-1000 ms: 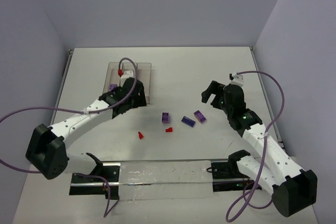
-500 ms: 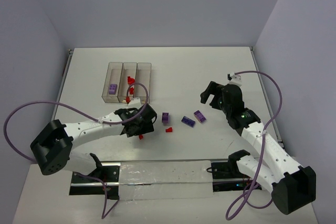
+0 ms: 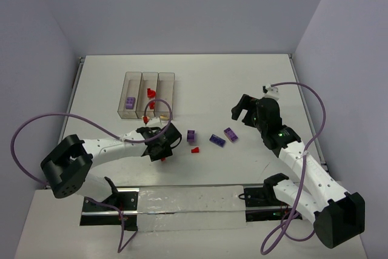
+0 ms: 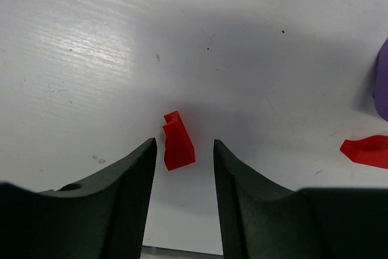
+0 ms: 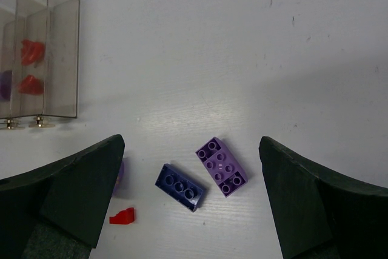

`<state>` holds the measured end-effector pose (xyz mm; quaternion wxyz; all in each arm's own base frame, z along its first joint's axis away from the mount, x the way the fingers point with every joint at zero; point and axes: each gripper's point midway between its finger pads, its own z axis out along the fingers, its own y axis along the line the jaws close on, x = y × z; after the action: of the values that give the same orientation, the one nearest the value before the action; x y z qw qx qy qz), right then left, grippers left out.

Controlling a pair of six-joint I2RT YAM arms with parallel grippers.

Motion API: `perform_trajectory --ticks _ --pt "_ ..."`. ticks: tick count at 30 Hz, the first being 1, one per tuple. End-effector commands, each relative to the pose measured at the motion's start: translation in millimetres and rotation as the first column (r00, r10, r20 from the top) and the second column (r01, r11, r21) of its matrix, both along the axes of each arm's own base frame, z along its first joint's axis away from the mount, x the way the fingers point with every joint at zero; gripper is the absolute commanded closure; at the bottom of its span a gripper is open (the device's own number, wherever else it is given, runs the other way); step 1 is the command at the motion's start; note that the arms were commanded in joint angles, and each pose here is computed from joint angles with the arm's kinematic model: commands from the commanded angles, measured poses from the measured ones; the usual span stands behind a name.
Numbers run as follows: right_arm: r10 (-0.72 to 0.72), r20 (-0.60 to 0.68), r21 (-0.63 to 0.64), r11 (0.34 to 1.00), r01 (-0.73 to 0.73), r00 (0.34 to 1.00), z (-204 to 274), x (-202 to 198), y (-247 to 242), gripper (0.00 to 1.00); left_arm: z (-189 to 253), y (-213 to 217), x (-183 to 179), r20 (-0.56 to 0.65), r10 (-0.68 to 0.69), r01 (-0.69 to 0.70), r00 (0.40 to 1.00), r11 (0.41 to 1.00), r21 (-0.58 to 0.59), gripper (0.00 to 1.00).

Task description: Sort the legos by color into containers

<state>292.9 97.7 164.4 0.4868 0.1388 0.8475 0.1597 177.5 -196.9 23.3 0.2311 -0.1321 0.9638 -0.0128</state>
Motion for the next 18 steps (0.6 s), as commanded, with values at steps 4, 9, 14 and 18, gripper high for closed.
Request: perform_trajectory --ticks 4,9,14,18 --pt "0.009 0.047 0.019 1.000 -0.010 0.999 11.4 3.9 5.2 0.00 -11.7 -0.8 -2.3 -0.015 0.018 -0.018 1.000 1.000 0.000 0.60" --pt "0.008 0.041 0.020 1.000 -0.009 0.999 8.9 3.8 5.1 0.00 -16.3 -0.6 -2.8 -0.021 0.014 -0.013 1.000 1.000 0.007 0.67" --pt "0.006 0.042 0.018 1.000 -0.007 0.999 9.8 4.1 4.8 0.00 -1.9 -0.3 2.8 0.007 0.009 -0.009 1.000 1.000 0.016 0.81" --pt "0.007 0.041 0.016 1.000 -0.007 0.999 8.7 4.3 4.8 0.00 38.0 4.3 26.2 0.104 -0.004 -0.001 0.995 0.999 0.048 0.94"
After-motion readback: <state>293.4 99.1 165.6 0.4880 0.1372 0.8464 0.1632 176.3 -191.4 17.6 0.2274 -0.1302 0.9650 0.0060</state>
